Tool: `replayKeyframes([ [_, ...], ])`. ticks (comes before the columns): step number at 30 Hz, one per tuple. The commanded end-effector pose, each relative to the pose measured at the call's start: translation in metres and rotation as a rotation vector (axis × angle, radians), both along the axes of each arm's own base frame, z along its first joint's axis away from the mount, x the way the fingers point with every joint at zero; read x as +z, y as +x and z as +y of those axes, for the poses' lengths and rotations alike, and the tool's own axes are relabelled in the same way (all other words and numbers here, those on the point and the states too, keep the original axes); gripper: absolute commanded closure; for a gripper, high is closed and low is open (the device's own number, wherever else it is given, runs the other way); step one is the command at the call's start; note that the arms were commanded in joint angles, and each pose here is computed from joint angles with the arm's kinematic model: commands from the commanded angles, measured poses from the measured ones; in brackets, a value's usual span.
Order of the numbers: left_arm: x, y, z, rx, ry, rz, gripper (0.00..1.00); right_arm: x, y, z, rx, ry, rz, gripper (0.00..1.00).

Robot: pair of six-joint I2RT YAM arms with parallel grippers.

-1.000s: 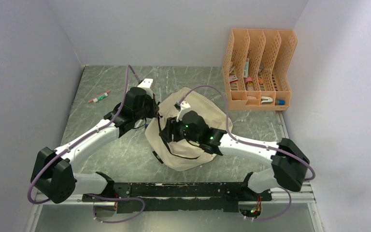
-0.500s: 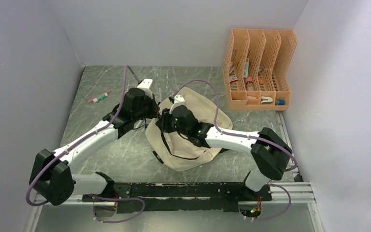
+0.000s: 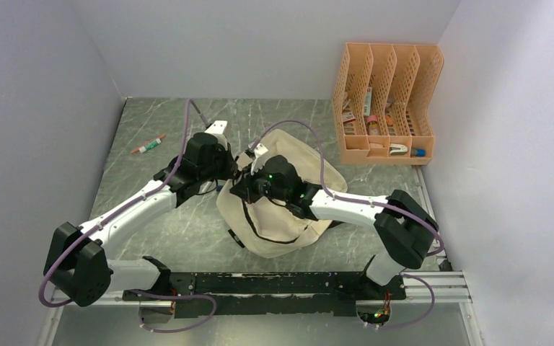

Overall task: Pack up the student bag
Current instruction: Zip the student bag at the center of the board.

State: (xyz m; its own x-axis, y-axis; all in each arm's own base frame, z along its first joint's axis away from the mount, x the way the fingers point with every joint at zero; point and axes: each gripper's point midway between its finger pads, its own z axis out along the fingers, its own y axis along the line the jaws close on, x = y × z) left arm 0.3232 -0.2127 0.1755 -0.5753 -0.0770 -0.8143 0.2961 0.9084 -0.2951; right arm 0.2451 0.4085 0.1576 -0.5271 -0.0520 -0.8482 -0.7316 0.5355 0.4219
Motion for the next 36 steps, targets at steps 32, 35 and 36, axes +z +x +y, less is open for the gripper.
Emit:
replayKeyframes([
  [32,0.014,0.03,0.031,0.289,-0.042,-0.074,0.95,-0.033,-0.158,-0.059,0.67,-0.024,0.057,1.0],
  [35,0.018,0.029,0.049,0.368,-0.023,-0.094,0.95,-0.036,-0.165,-0.062,0.71,-0.032,0.079,1.0],
  [36,0.019,0.029,0.052,0.386,-0.023,-0.099,0.95,-0.036,-0.167,-0.063,0.726,-0.033,0.082,1.0],
])
